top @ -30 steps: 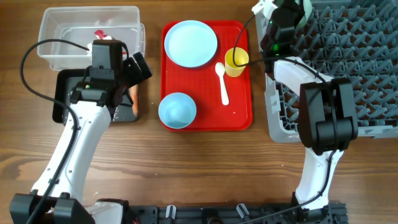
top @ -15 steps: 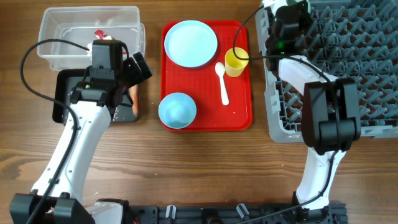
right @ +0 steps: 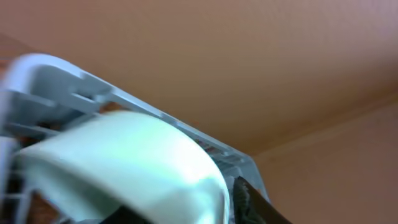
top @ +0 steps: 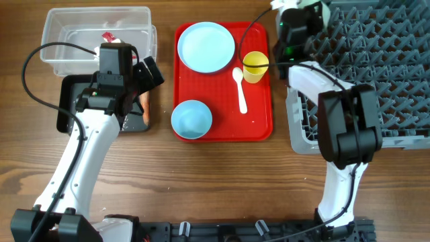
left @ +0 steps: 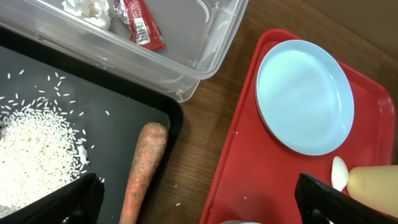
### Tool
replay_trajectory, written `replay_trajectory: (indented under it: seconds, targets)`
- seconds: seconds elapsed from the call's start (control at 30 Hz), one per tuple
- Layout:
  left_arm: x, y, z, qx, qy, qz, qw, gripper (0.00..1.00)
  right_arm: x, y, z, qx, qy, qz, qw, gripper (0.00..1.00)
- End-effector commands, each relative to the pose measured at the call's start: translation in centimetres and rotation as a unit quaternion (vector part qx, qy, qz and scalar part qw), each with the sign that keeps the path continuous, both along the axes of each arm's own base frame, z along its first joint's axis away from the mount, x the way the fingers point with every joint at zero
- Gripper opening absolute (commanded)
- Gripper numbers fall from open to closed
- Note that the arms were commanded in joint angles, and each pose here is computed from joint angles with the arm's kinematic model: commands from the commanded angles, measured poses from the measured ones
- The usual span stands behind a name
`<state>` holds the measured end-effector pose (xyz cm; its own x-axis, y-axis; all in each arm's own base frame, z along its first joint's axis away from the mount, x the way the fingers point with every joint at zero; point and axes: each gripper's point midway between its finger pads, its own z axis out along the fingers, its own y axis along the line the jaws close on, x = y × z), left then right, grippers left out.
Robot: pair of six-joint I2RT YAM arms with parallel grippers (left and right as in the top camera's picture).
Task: Sort waste into correct bins and load items into the dishwasher rack
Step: 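Carry the green bowl into the grey rack and open right gripper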
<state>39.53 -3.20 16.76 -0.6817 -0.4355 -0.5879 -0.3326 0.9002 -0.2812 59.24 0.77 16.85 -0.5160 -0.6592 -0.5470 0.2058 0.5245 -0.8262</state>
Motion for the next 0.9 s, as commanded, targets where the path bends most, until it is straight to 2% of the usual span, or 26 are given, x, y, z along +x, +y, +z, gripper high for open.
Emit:
replay_trajectory:
  seconds: [0.0, 0.13, 0.2, 0.27, 0.3, 0.33, 0.57, 0.73, 0.87]
  targets:
    - [0.1, 0.3, -0.1, 0.000, 0.000, 0.008, 1.000, 1.00, -0.6, 1.0, 0.6, 0.005, -0.018, -0.012, 1.000, 0.51]
    - [0.1, 0.3, -0.1, 0.000, 0.000, 0.009, 1.000, 1.00, -1.1, 1.1, 1.4, 0.003, -0.034, -0.033, 0.999, 0.54]
    - [0.1, 0.3, -0.1, 0.000, 0.000, 0.008, 1.000, 1.00, -1.4, 1.0, 1.7, 0.003, -0.041, -0.044, 0.998, 0.68]
    - [0.1, 0.3, -0.1, 0.000, 0.000, 0.009, 1.000, 1.00, -1.7, 0.7, 2.4, 0.006, -0.056, -0.058, 0.997, 0.87]
    - [0.1, 0.3, -0.1, 0.000, 0.000, 0.009, 1.000, 1.00, -1.9, 0.5, 2.9, 0.008, -0.068, -0.066, 0.995, 0.91]
    - [0.1, 0.3, -0.1, 0.001, 0.000, 0.008, 1.000, 1.00, -2.1, 0.3, 3.5, 0.012, -0.082, -0.075, 0.994, 1.00]
    - [0.1, 0.3, -0.1, 0.000, 0.000, 0.008, 1.000, 1.00, -3.3, 0.1, 8.8, 0.051, -0.182, -0.092, 0.978, 1.00]
    - [0.1, 0.3, -0.1, 0.001, 0.000, 0.008, 1.000, 1.00, -3.7, 1.6, 10.6, 0.079, -0.202, -0.069, 0.974, 1.00]
    - [0.1, 0.3, -0.1, 0.000, 0.000, 0.008, 1.000, 1.00, -3.9, 3.9, 10.5, 0.116, -0.188, -0.041, 0.974, 0.99]
